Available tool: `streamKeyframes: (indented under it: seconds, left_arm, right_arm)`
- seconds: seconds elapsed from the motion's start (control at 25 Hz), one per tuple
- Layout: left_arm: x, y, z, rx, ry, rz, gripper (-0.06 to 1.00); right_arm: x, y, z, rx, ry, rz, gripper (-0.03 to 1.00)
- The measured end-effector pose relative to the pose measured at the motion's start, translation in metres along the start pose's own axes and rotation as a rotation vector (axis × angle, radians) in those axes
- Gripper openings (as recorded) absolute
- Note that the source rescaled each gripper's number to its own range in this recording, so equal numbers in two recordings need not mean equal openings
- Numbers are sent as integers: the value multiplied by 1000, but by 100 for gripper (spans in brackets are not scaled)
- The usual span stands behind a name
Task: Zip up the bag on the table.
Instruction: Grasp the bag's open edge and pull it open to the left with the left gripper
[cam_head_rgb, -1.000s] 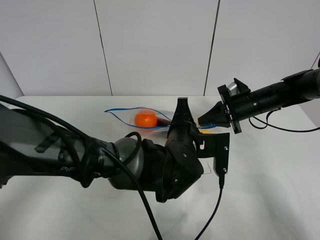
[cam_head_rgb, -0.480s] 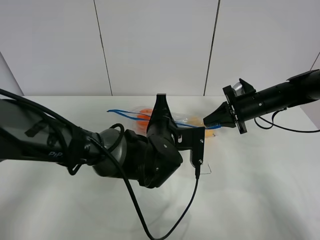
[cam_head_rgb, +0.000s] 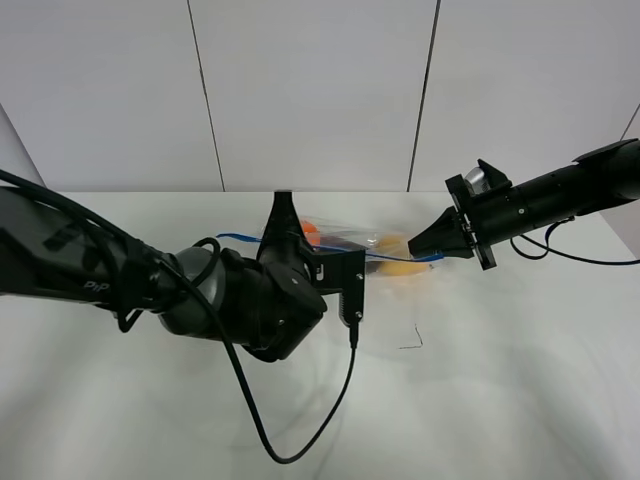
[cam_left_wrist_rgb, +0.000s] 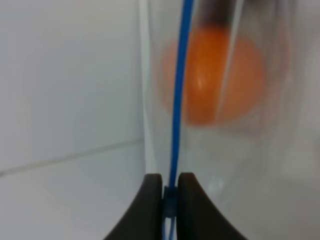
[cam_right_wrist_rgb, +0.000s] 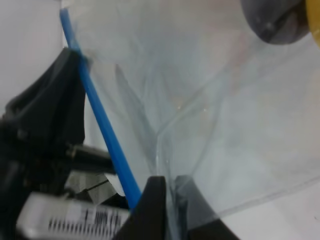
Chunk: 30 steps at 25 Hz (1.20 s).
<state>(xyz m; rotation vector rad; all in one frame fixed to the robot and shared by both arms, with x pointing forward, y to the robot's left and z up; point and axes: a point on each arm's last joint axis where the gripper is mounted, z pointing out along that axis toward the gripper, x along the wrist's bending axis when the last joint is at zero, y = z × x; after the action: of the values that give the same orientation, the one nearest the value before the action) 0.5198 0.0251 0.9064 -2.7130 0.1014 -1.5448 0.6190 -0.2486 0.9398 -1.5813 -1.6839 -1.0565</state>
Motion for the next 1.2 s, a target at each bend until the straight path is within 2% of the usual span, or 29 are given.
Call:
streamKeyframes:
  seconds: [0.72,1.2]
  left_arm:
    - [10,-46,28,138,-8,-56,0]
    - [13,-54,33,164,-5,-68,0]
  right_arm:
    - [0,0,0,2,-3,-2,0]
    - [0,0,0,3,-5,-2,0]
